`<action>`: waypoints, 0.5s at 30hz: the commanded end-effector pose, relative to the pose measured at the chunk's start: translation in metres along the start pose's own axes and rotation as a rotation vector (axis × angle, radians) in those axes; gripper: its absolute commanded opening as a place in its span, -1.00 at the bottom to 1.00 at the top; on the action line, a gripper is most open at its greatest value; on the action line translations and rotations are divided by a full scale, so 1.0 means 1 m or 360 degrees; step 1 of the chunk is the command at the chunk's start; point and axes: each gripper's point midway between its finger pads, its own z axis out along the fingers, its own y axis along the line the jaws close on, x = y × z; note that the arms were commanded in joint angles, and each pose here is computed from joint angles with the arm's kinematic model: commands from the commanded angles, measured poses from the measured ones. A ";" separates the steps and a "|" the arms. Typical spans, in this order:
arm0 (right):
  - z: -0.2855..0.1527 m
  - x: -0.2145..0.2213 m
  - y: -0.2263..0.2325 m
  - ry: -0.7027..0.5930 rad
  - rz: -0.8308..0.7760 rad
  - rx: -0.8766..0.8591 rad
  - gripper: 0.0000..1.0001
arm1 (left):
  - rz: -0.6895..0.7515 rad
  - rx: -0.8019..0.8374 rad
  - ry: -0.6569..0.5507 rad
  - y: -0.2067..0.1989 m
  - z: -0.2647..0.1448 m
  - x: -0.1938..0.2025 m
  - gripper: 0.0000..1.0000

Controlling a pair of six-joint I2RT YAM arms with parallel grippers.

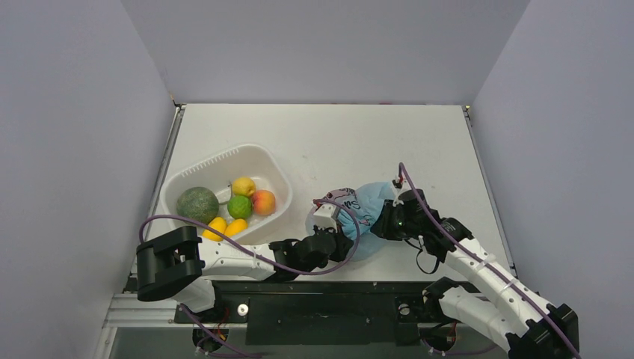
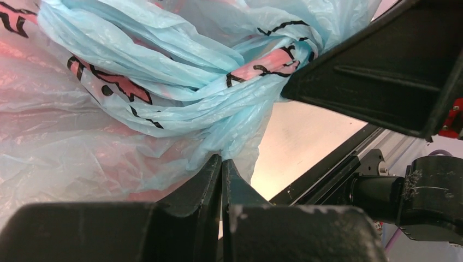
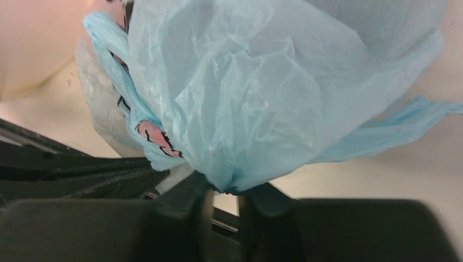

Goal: Take the fake fruits out of the plastic bag
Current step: Untie the plastic bag at the center of the board.

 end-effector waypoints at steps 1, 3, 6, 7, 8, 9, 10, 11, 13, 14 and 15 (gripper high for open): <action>-0.007 -0.034 0.002 -0.0289 0.0033 0.0024 -0.91 | -0.0059 0.0117 -0.0084 -0.022 -0.006 -0.017 -1.00; -0.015 -0.041 0.002 -0.0354 0.0021 0.0024 -1.00 | -0.0048 0.0114 -0.0102 -0.021 -0.009 -0.022 -0.99; -0.021 -0.043 0.006 -0.0375 -0.0016 -0.0009 -1.00 | -0.0011 0.0171 -0.0116 -0.031 -0.017 -0.031 -0.76; -0.022 -0.042 0.007 -0.0369 -0.0019 -0.0015 -1.00 | 0.0017 0.0199 -0.0131 -0.036 -0.021 -0.037 -0.67; -0.022 -0.040 0.009 -0.0357 -0.0022 -0.0029 -1.00 | 0.0023 0.0236 -0.0138 -0.045 -0.023 -0.043 -0.48; -0.021 -0.039 0.009 -0.0350 -0.0019 -0.0032 -1.00 | 0.0061 0.0253 -0.0147 -0.049 -0.027 -0.048 -0.40; -0.021 -0.038 0.009 -0.0342 -0.0014 -0.0040 -1.00 | 0.0067 0.0289 -0.0161 -0.059 -0.031 -0.056 -0.28; -0.021 -0.037 0.009 -0.0337 -0.0007 -0.0042 -1.00 | 0.0106 0.0302 -0.0168 -0.063 -0.035 -0.061 -0.21; -0.021 -0.035 0.010 -0.0332 0.0000 -0.0055 -1.00 | 0.0152 0.0324 -0.0194 -0.075 -0.040 -0.075 -0.15; -0.021 -0.035 0.011 -0.0332 0.0002 -0.0062 -1.00 | 0.0162 0.0321 -0.0204 -0.081 -0.041 -0.082 -0.11; -0.022 -0.035 0.011 -0.0336 0.0004 -0.0068 -1.00 | 0.0183 0.0327 -0.0231 -0.089 -0.043 -0.092 -0.08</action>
